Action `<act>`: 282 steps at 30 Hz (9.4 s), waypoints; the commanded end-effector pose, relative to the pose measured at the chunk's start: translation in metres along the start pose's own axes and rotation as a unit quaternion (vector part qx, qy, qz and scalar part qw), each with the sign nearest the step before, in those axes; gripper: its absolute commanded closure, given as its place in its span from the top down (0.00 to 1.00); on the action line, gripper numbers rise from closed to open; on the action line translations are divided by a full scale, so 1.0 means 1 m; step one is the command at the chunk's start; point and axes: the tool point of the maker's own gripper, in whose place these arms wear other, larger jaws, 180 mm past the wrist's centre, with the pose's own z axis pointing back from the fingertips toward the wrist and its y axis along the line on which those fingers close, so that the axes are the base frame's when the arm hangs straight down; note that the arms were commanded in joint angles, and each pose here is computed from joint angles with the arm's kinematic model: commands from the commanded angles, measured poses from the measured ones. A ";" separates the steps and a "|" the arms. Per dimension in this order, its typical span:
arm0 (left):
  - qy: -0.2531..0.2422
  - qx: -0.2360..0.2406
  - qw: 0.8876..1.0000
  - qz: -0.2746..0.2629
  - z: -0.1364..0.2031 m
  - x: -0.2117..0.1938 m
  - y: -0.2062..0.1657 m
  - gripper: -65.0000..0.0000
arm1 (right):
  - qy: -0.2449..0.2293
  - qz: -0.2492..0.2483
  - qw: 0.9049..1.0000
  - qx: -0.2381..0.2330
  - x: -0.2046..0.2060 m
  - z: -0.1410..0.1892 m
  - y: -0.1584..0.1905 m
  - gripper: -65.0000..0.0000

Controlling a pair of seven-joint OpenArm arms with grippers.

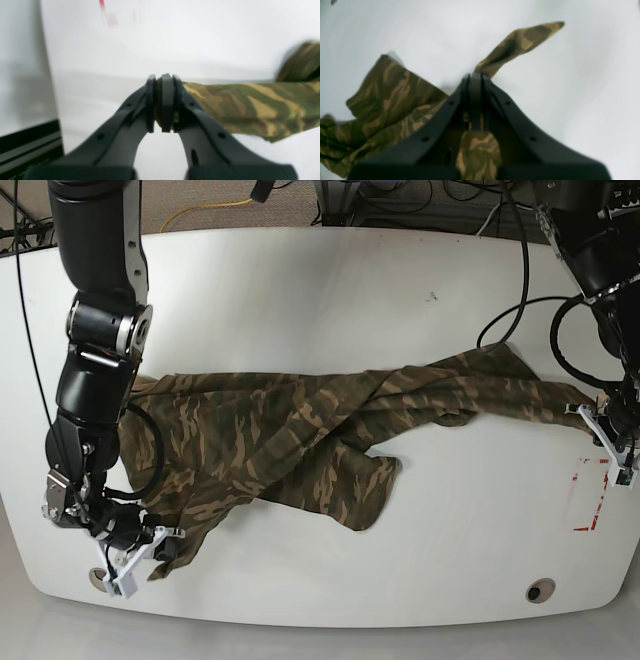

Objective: Fold the T-shirt properly

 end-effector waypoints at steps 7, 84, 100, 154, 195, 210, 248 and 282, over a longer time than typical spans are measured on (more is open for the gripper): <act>-0.090 0.042 0.995 0.019 0.038 0.091 0.033 0.00 | -0.097 0.045 0.994 -0.016 0.131 0.055 0.000 0.00; 0.090 0.024 0.996 -0.011 0.017 -0.134 0.038 0.00 | 0.154 -0.005 0.984 -0.086 -0.253 0.177 -0.063 0.00; 0.086 0.017 0.996 -0.017 0.014 -0.133 0.032 0.00 | 0.133 0.033 0.987 -0.087 -0.232 0.182 -0.052 0.53; 0.090 0.002 0.996 -0.009 0.012 -0.142 0.017 0.00 | 0.038 -0.013 0.998 0.040 -0.106 -0.095 0.060 0.65; -0.022 0.060 0.998 0.004 0.029 -0.015 0.053 0.00 | -0.051 0.160 0.985 -0.028 0.055 -0.002 0.064 0.00; -0.184 0.136 0.973 0.030 0.121 0.145 0.099 0.00 | -0.139 0.269 0.948 -0.101 0.226 0.113 0.049 0.00; -0.164 0.150 0.973 -0.061 0.123 0.132 0.077 0.00 | -0.021 0.213 0.955 -0.204 0.054 0.158 -0.047 0.00; 0.096 0.059 0.992 -0.066 0.073 -0.134 0.015 0.00 | 0.199 0.083 0.954 -0.210 -0.252 0.210 -0.026 0.00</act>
